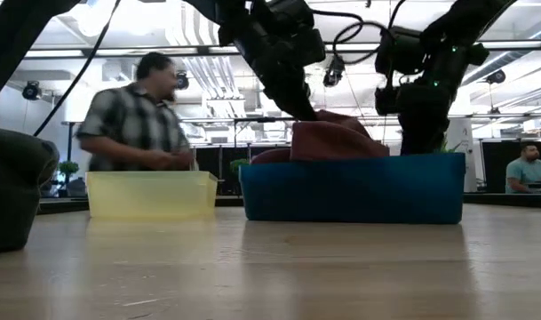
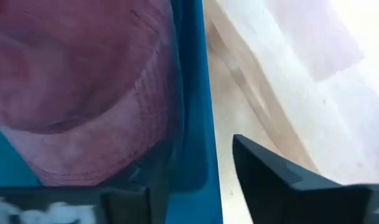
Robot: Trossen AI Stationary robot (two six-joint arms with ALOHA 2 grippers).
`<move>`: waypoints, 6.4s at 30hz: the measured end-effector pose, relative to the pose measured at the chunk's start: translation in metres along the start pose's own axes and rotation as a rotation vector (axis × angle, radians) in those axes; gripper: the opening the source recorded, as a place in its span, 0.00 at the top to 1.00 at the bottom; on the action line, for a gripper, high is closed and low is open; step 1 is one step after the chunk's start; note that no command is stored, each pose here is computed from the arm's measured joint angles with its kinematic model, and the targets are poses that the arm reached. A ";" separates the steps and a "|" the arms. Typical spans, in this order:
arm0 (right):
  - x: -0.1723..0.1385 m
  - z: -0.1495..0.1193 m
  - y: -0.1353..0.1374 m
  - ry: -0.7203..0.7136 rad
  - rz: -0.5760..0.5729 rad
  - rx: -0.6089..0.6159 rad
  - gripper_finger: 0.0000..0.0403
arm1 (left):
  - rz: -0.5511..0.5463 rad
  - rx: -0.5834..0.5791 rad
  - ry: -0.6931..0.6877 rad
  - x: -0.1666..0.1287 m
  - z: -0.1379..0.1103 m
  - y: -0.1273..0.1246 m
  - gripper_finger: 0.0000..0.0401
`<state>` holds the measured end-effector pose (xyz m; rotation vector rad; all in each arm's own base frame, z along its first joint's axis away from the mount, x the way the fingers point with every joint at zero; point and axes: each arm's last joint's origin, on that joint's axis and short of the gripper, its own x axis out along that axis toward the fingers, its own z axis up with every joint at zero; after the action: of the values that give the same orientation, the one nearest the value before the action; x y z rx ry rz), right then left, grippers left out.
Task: Sort caps
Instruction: Put the red cap into the blue bin, then adjust the blue bin, then adjust the yellow bin
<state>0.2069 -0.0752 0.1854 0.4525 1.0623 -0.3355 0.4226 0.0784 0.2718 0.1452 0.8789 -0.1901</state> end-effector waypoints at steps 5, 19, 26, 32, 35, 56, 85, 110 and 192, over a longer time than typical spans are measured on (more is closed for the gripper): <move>-0.019 0.010 0.004 -0.092 -0.007 -0.081 0.52 | -0.004 -0.007 0.032 -0.006 -0.002 -0.002 0.78; 0.003 0.052 0.007 -0.162 0.080 -0.178 0.60 | -0.249 -0.249 0.113 -0.021 -0.016 -0.024 0.78; 0.031 0.054 0.006 -0.055 0.145 -0.181 0.64 | -0.258 -0.291 0.097 0.000 -0.027 -0.033 0.78; 0.029 0.054 0.006 -0.060 0.145 -0.181 0.66 | -0.216 -0.314 0.002 0.024 -0.040 -0.032 0.78; 0.016 0.054 0.008 -0.088 0.147 -0.185 0.65 | -0.168 -0.316 -0.025 0.031 -0.047 -0.030 0.78; -0.028 0.048 0.023 -0.153 0.350 -0.101 0.65 | -0.189 -0.268 -0.158 -0.048 -0.033 -0.048 0.78; -0.014 0.042 0.022 -0.080 0.207 -0.074 0.71 | -0.060 -0.138 -0.029 0.029 -0.056 -0.053 0.78; 0.022 0.015 -0.020 0.153 -0.192 0.175 0.71 | -0.276 -0.410 -0.069 0.038 -0.094 -0.097 0.78; 0.015 -0.001 0.061 -0.126 -0.267 0.460 0.71 | 0.185 -0.246 0.018 -0.006 -0.096 -0.049 0.78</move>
<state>0.2421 -0.0228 0.1839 0.6899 0.9202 -0.8452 0.3362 0.0505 0.2134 -0.0015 0.8939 0.0920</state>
